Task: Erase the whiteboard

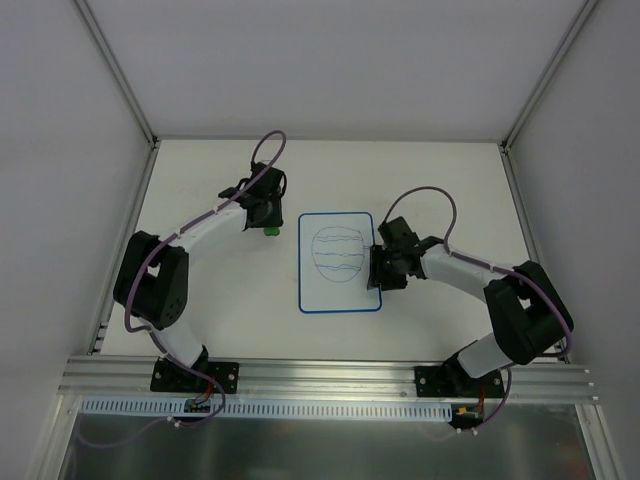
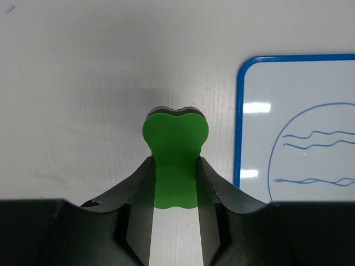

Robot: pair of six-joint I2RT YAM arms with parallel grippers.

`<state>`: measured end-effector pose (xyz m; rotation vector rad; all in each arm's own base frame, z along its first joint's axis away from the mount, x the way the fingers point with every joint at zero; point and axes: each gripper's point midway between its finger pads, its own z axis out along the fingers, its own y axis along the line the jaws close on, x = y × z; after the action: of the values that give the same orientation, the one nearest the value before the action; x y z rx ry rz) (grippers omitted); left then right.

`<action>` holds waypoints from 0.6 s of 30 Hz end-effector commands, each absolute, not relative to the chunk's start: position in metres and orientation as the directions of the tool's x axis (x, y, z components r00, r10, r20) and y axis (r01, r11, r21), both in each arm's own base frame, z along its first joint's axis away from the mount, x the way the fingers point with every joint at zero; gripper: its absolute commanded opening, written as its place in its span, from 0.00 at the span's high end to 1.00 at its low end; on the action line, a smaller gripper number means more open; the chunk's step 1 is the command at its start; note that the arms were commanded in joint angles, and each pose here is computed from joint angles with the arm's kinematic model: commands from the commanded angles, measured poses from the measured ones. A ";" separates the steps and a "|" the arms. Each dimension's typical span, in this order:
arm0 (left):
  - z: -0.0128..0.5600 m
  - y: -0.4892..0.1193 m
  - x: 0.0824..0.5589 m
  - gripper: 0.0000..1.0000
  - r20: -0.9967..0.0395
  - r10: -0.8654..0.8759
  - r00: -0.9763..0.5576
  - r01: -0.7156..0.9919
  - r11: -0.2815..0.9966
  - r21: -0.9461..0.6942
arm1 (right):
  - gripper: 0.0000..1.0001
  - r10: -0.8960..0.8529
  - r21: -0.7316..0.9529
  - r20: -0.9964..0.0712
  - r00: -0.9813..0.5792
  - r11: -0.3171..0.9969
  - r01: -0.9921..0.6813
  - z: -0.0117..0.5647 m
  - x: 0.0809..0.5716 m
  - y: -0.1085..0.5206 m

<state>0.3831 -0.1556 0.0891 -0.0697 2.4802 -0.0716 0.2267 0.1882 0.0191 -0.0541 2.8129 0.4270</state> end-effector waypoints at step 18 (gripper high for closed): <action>0.088 -0.252 0.404 0.98 -0.625 0.189 -0.757 0.274 0.961 -0.041 | 1.00 0.137 0.099 -0.328 -0.935 0.989 0.111 -0.010 0.212 0.169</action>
<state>0.3924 -0.2343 0.0772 0.2663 2.4974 -0.1622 0.2303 0.1897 0.0159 0.1451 2.7191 0.2616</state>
